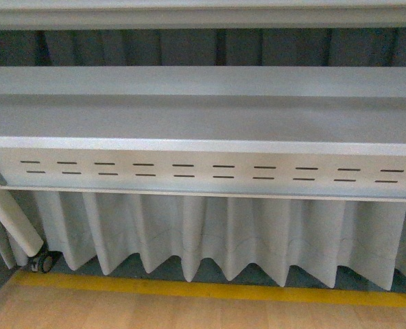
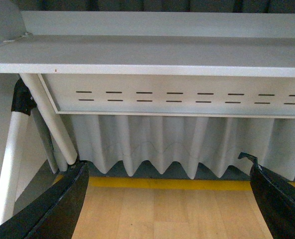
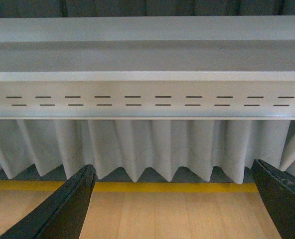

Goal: Wind up and store yellow beetle toy

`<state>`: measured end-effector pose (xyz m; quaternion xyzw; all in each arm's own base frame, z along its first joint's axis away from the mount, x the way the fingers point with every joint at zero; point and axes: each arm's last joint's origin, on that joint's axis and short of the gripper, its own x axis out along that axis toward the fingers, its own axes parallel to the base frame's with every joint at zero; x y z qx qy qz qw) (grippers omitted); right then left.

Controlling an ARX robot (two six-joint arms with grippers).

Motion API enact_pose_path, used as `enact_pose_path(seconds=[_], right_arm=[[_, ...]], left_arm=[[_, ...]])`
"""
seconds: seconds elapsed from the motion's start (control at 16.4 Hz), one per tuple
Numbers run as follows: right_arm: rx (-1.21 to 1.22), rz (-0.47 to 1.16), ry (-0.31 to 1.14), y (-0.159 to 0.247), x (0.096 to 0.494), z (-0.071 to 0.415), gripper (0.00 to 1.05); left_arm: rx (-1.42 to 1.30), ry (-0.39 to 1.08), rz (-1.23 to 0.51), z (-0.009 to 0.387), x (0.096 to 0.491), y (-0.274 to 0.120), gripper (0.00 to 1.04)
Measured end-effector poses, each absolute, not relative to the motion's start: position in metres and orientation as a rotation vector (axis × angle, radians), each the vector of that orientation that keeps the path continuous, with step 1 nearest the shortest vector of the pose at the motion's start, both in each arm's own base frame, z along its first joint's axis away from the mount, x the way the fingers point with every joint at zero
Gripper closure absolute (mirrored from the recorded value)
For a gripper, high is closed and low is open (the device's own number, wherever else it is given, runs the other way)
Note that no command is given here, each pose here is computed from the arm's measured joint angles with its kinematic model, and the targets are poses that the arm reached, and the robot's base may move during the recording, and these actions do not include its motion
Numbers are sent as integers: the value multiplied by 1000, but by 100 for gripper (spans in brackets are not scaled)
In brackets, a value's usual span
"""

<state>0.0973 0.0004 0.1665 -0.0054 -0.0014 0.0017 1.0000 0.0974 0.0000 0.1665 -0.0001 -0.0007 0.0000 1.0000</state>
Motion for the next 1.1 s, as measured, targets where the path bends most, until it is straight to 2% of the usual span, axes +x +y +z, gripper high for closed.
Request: enact_pose_path(seconds=[1.1], right_arm=[[-11,3,-3,0,97,167,7]], left_arm=[[0,-1,0,166,97,0,7]])
